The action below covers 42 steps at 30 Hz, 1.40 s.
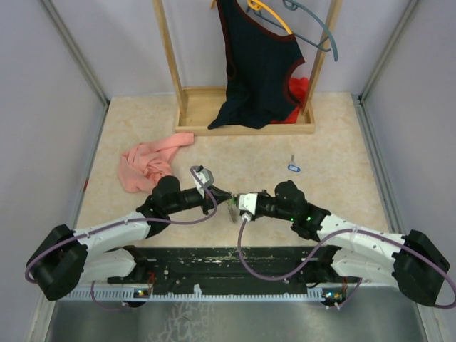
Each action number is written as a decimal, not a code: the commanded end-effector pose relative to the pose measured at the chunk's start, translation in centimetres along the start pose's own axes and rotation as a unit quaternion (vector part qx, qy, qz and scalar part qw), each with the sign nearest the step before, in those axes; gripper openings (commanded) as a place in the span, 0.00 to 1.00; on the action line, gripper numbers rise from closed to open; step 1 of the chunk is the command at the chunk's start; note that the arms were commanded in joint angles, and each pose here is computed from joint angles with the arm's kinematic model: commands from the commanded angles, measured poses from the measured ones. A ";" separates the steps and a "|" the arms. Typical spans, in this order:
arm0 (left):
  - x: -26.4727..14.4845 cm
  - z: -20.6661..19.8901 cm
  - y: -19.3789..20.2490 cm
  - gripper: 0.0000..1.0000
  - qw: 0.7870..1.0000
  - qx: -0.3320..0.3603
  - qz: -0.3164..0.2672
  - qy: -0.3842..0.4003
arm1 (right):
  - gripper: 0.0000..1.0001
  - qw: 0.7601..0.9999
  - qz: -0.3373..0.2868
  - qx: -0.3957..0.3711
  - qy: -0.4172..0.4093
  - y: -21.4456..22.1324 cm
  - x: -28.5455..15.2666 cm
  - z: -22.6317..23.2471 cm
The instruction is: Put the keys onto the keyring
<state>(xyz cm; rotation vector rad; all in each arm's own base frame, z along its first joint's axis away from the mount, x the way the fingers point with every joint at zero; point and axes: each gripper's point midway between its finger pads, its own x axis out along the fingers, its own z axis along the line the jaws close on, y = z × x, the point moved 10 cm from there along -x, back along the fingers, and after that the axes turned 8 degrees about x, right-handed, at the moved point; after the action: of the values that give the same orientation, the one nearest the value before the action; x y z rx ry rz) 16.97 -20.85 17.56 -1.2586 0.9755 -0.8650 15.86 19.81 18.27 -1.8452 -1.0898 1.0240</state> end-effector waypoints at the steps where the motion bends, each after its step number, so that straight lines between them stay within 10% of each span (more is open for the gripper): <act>1: 0.0 0.7 -1.5 0.01 0.998 0.012 -0.049 -0.032 | 0.00 1.000 -0.013 0.013 -0.003 -0.2 0.3 0.2; 42: -0.4 -1.4 0.7 0.00 0.951 -0.104 -0.180 -0.227 | 0.00 0.998 -0.047 0.011 0.045 -1.3 -0.2 -1.8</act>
<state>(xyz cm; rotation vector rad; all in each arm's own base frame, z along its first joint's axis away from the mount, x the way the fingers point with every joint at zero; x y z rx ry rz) 14.98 -21.92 15.35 -1.6653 0.6491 -0.7146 16.68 20.31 17.91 -1.7972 -1.0721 0.9562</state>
